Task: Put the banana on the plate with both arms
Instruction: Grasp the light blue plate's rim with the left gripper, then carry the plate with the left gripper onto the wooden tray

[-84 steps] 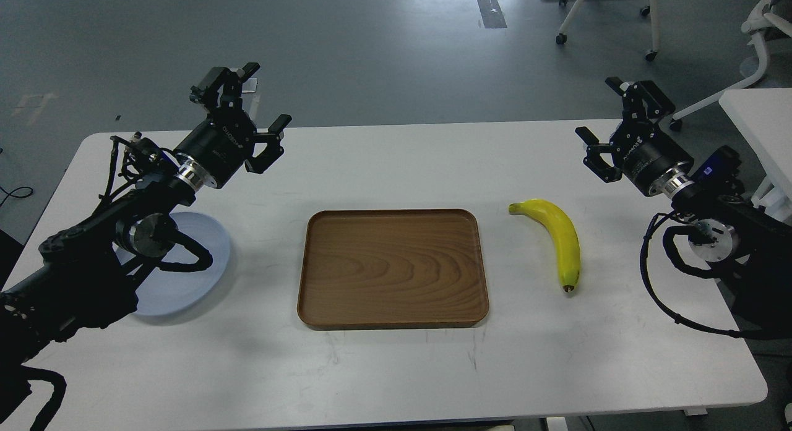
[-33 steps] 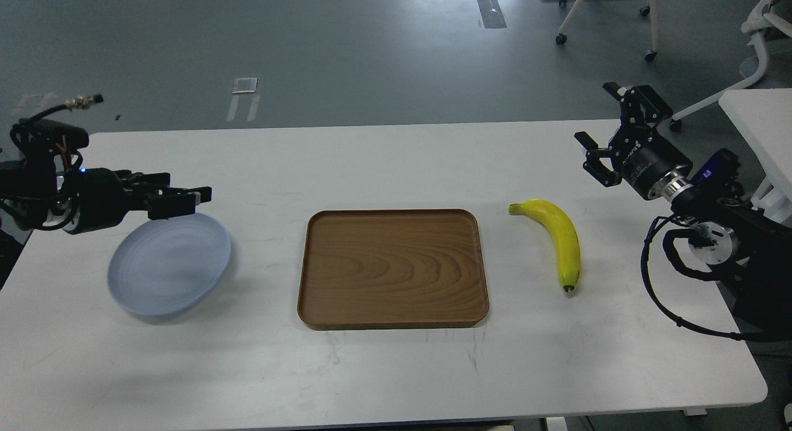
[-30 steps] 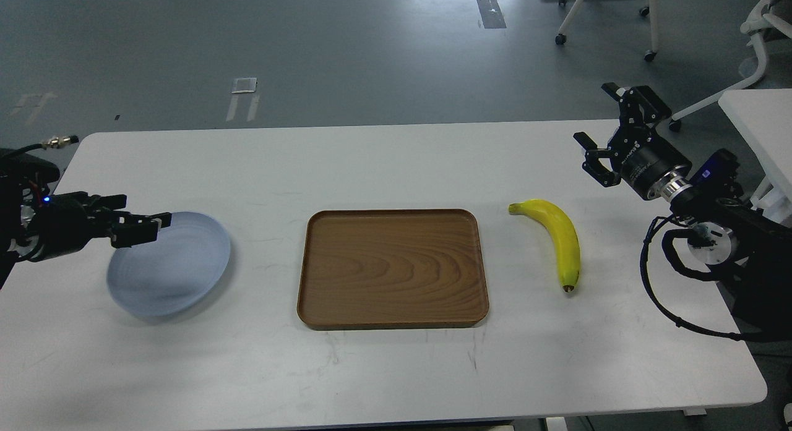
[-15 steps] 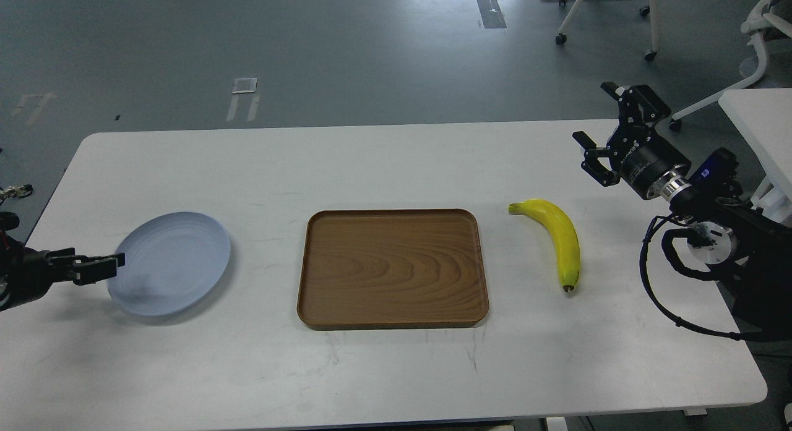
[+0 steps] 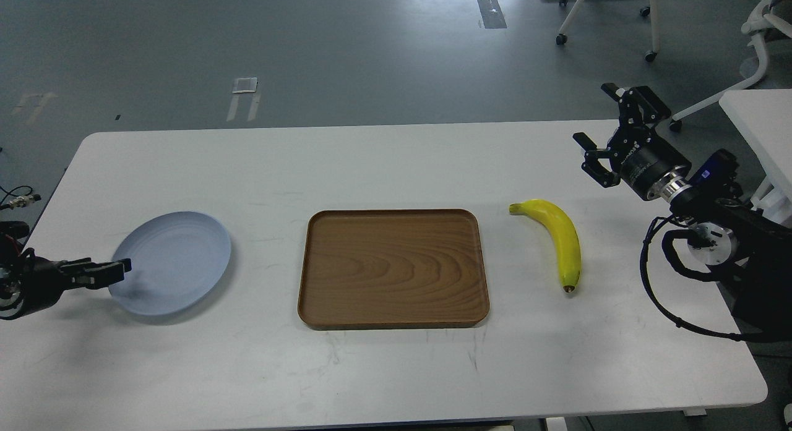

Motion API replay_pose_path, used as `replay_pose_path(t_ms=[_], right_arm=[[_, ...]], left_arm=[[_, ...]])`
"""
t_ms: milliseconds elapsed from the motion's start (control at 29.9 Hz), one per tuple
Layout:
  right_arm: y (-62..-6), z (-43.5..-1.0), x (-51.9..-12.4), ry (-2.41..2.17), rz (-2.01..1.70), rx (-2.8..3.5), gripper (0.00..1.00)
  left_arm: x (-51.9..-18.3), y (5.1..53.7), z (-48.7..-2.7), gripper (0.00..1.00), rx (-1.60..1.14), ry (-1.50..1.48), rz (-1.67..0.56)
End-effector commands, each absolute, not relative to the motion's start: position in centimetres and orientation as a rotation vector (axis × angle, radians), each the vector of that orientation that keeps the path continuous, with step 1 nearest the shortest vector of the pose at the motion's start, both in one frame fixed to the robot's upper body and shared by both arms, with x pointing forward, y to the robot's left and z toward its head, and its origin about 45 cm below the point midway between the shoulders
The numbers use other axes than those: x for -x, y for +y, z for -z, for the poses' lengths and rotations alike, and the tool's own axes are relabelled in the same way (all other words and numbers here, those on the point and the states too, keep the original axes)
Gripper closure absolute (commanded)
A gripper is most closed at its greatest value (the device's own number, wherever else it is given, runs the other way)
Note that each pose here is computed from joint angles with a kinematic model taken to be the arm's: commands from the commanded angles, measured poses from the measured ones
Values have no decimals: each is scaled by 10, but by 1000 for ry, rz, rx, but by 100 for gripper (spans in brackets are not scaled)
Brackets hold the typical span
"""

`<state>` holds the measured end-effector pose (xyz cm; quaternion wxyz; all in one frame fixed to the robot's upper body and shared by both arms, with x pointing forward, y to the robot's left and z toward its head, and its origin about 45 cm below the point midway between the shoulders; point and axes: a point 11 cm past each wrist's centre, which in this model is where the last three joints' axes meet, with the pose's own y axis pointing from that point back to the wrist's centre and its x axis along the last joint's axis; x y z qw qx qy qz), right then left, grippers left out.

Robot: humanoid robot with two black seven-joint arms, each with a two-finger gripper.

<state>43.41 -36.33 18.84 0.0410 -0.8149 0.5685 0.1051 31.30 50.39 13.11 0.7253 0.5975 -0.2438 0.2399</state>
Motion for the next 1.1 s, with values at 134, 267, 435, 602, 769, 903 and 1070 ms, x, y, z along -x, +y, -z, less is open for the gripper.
replay_pose_path(t_ms=[134, 267, 435, 602, 769, 903, 1070], right_arm=[[-363, -188, -434, 1739, -323, 2496, 0], [-363, -188, -434, 1739, -323, 2496, 0], [-363, -188, -434, 1739, -323, 2496, 0], [-361, -188, -434, 1736, -326, 2496, 0], [-362, -188, -434, 1738, -324, 2496, 0], [-363, -188, -434, 1740, -324, 2496, 0], [-360, -188, -435, 1733, -326, 2496, 0]], left_arm=[[-313, 504, -131, 66, -1315, -530, -534], [-312, 505, -131, 95, -1317, -530, -533], [-311, 505, -130, 100, -1322, -530, -528], [-312, 506, -131, 100, -1323, -531, -532], [-320, 501, -138, 100, -1306, -554, -540], [-349, 478, -165, 100, -1244, -637, -540], [-381, 416, -207, 100, -1098, -723, -452]])
